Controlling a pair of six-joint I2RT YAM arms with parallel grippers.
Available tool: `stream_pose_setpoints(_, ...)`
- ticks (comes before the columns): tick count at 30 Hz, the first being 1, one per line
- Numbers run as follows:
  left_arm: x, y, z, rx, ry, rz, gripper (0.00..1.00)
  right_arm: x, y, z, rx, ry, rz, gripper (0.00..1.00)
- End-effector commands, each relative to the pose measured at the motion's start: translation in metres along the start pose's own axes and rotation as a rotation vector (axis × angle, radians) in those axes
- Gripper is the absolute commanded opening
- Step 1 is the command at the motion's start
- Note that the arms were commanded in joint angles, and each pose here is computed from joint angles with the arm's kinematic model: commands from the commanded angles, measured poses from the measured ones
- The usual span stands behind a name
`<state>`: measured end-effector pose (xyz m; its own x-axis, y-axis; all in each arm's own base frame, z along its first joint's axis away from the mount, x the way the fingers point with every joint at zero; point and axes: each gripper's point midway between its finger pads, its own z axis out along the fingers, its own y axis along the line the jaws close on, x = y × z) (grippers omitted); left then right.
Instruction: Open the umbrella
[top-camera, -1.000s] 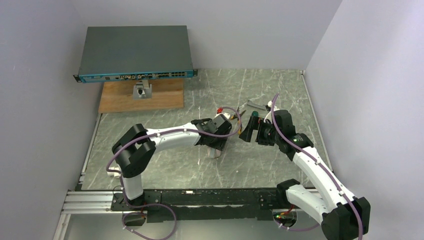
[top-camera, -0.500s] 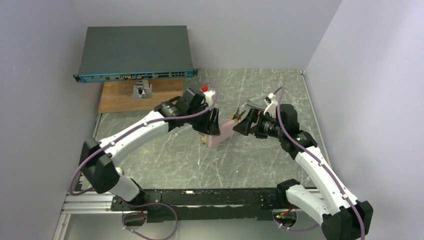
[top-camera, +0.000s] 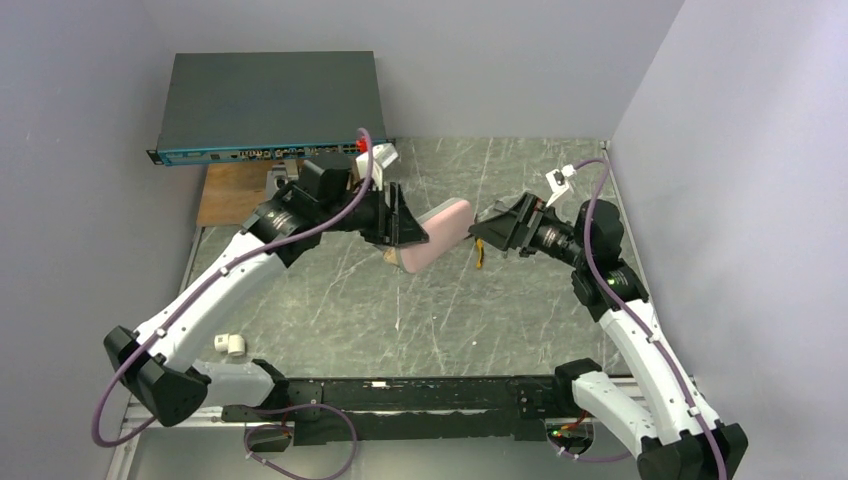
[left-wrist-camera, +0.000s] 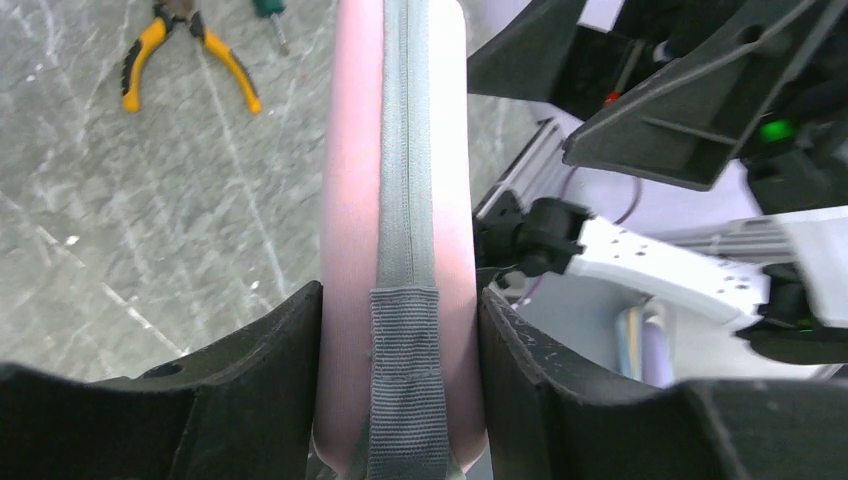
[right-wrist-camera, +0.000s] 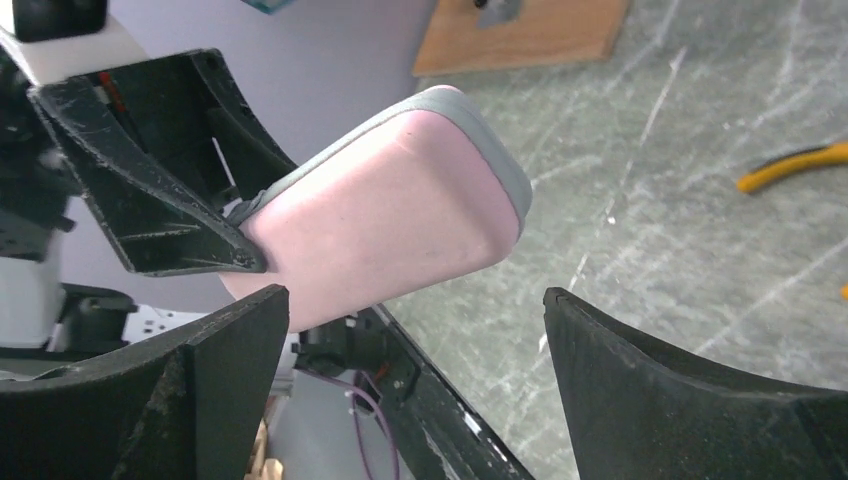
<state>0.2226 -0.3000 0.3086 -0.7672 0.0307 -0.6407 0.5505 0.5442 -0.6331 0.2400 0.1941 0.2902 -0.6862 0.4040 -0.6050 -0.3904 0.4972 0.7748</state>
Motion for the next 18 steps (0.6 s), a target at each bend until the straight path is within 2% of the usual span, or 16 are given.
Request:
stream_pose_setpoints(1,-0.039,-0.056,-0.035,0.211,-0.174,-0.008,0.0,-0.02,0.046,-0.012,-0.197,-0.071,-0.032,1.0)
stream_pose_setpoints(5,-0.047,-0.067,-0.042,0.271,-0.221,-0.039,0.0,-0.022,0.054,-0.014,-0.279,-0.102,0.018,1.0)
stream_pose_setpoints(13,-0.05,-0.083,-0.037,0.412,-0.219,-0.11,0.0,-0.032,0.074,-0.014,-0.448,-0.144,0.069,1.0)
stream_pose_setpoints(18,-0.049,-0.086,-0.034,0.463,-0.225,-0.131,0.0,-0.04,0.072,-0.005,-0.461,-0.141,0.078,1.0)
